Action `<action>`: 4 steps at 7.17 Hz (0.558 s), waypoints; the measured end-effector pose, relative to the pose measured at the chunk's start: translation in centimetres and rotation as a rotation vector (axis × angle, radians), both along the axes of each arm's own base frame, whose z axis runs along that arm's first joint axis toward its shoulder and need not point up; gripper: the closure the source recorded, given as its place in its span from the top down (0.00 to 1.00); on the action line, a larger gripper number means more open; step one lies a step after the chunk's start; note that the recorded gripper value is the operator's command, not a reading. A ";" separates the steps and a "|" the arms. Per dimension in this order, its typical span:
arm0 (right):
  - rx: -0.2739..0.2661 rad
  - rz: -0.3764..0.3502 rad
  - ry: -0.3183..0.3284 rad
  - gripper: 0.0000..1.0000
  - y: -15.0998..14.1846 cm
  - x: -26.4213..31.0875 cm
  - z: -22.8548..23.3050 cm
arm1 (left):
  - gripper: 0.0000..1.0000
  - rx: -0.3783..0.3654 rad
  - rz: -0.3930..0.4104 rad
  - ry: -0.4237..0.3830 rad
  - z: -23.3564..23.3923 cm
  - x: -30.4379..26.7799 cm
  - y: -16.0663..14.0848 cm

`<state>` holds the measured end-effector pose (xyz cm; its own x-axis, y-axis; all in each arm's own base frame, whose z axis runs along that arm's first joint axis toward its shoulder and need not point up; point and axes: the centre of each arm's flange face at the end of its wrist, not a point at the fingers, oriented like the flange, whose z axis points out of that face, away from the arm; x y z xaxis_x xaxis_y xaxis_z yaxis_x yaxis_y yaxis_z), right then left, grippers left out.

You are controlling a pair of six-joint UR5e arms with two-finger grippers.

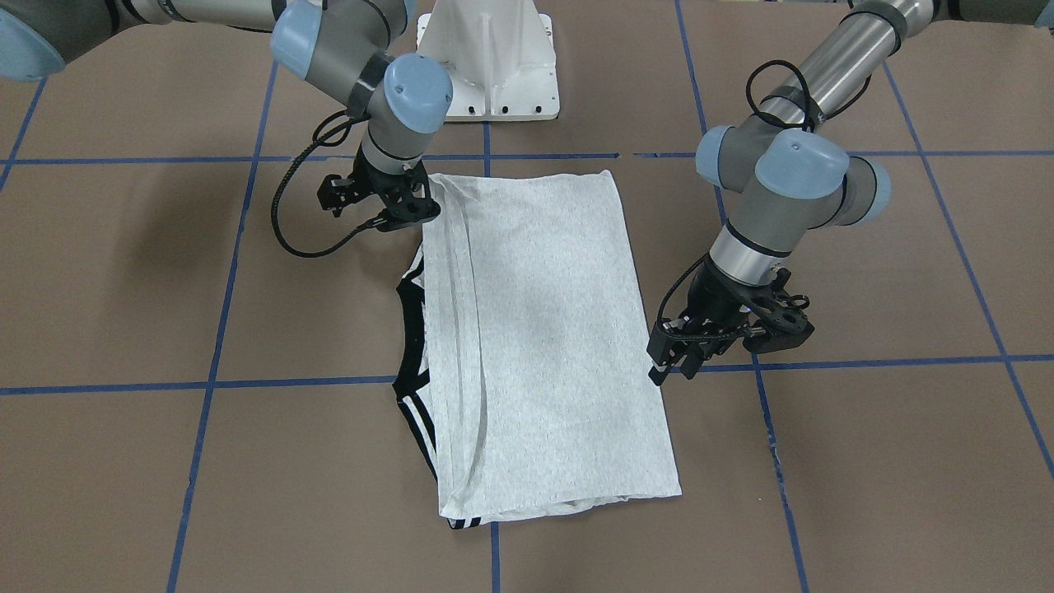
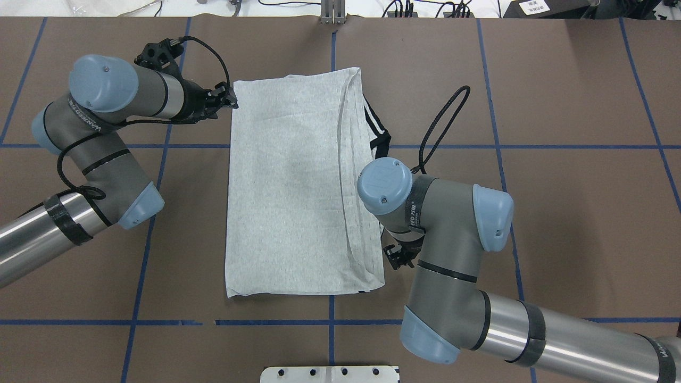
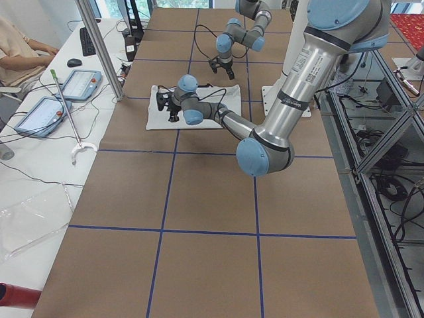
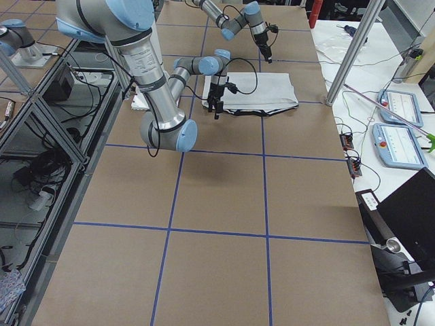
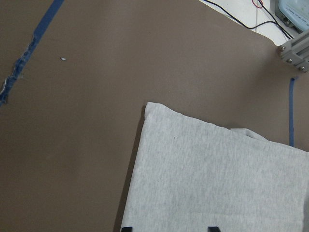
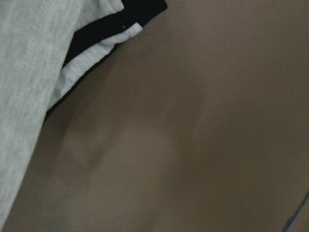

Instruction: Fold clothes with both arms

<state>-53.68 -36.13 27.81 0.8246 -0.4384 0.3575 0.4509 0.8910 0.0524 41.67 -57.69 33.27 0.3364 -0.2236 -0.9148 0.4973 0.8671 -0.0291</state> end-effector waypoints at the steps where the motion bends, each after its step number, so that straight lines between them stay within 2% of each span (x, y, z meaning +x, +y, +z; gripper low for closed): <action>1: 0.006 -0.005 -0.005 1.00 0.0 0.4 -0.8 | 0.61 0.001 -0.001 0.003 -0.2 0.0 0.1; 4: 0.026 0.015 -0.053 1.00 -1.9 -2.4 -4.8 | 0.61 0.001 -0.003 0.008 -0.5 -0.1 0.1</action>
